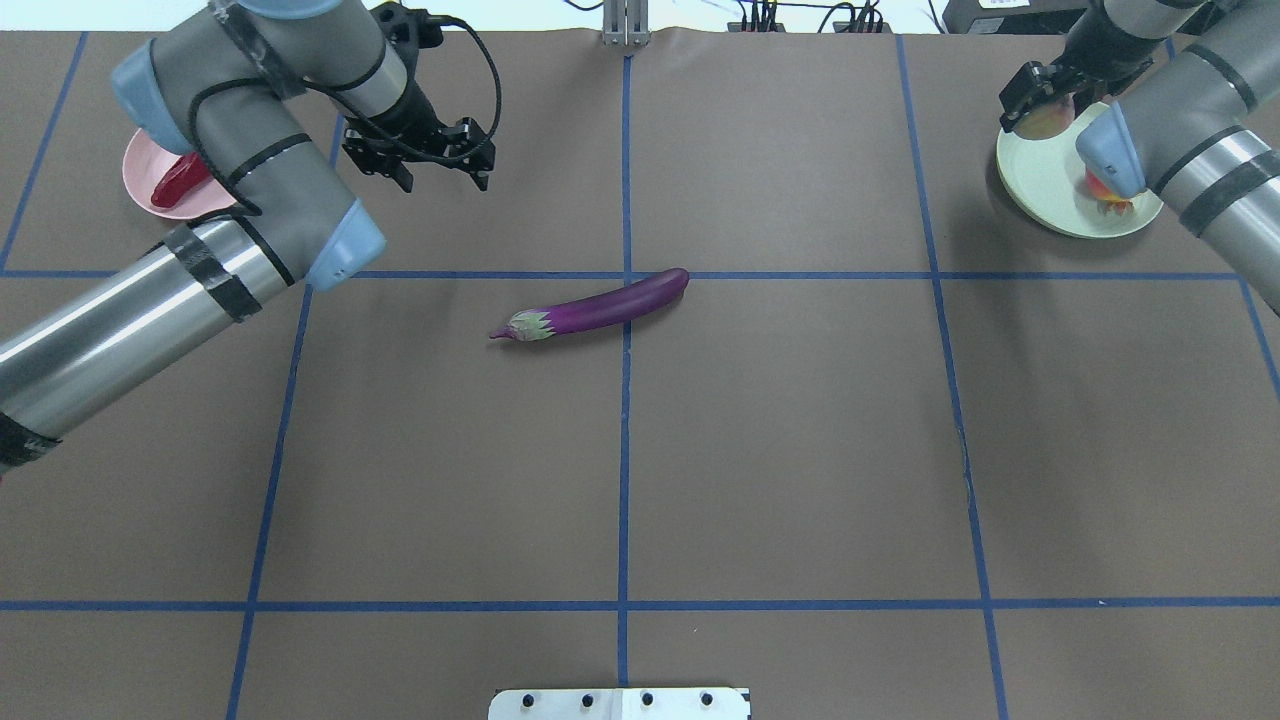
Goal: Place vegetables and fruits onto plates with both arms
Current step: 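Carry the peach onto the green plate with the right gripper while the left withdraws, then grasp the purple eggplant with the left gripper while the right gripper releases the peach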
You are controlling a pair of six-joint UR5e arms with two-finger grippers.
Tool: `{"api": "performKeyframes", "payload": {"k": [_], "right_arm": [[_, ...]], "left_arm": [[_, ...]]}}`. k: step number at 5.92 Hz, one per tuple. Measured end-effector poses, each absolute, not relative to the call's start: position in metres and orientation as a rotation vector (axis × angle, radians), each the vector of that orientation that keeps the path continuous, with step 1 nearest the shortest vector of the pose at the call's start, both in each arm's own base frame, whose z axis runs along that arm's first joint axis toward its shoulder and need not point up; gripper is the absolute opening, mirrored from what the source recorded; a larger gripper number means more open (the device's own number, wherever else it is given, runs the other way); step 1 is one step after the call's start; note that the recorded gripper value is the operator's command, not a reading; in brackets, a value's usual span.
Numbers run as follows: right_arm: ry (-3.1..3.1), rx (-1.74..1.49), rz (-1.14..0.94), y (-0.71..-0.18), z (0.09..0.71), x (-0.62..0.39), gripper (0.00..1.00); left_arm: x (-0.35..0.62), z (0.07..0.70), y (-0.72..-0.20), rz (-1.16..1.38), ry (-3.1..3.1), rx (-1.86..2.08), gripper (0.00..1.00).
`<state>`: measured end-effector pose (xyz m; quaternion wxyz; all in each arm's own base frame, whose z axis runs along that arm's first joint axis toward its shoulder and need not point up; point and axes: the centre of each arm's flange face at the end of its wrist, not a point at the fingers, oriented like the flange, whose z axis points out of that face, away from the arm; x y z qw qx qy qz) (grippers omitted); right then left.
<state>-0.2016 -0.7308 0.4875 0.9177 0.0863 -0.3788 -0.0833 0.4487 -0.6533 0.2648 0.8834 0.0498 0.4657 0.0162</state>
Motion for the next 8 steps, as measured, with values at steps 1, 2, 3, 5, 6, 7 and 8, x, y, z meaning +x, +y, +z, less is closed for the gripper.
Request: {"api": "performKeyframes", "payload": {"k": [1,2,3,5,6,7,8], "right_arm": [[-0.775,0.173,-0.169,-0.733,0.515,-0.186,0.99],[-0.763,0.17,-0.161,-0.731,0.532,-0.177,1.0],[-0.747,0.174,-0.154,-0.731,0.538,-0.174,1.0],[-0.736,0.18,-0.148,-0.731,0.539,-0.174,1.0],[-0.735,0.182,-0.148,-0.732,0.539,-0.174,1.0],[-0.735,0.182,-0.148,-0.732,0.538,-0.174,1.0],[-0.735,0.183,-0.148,-0.732,0.538,-0.174,1.0]], "left_arm": [[0.472,0.241,-0.64,0.047,0.992,0.096,1.0],[0.486,0.226,-0.63,0.064,1.006,0.094,1.0],[0.503,0.219,-0.617,0.091,1.01,0.095,0.99],[0.536,0.206,-0.59,0.234,1.007,0.215,0.99],[0.538,0.201,-0.583,0.361,1.006,0.3,0.99],[0.537,0.198,-0.578,0.495,0.992,0.381,0.99],[0.542,0.199,-0.572,0.624,0.972,0.446,0.99]]}}
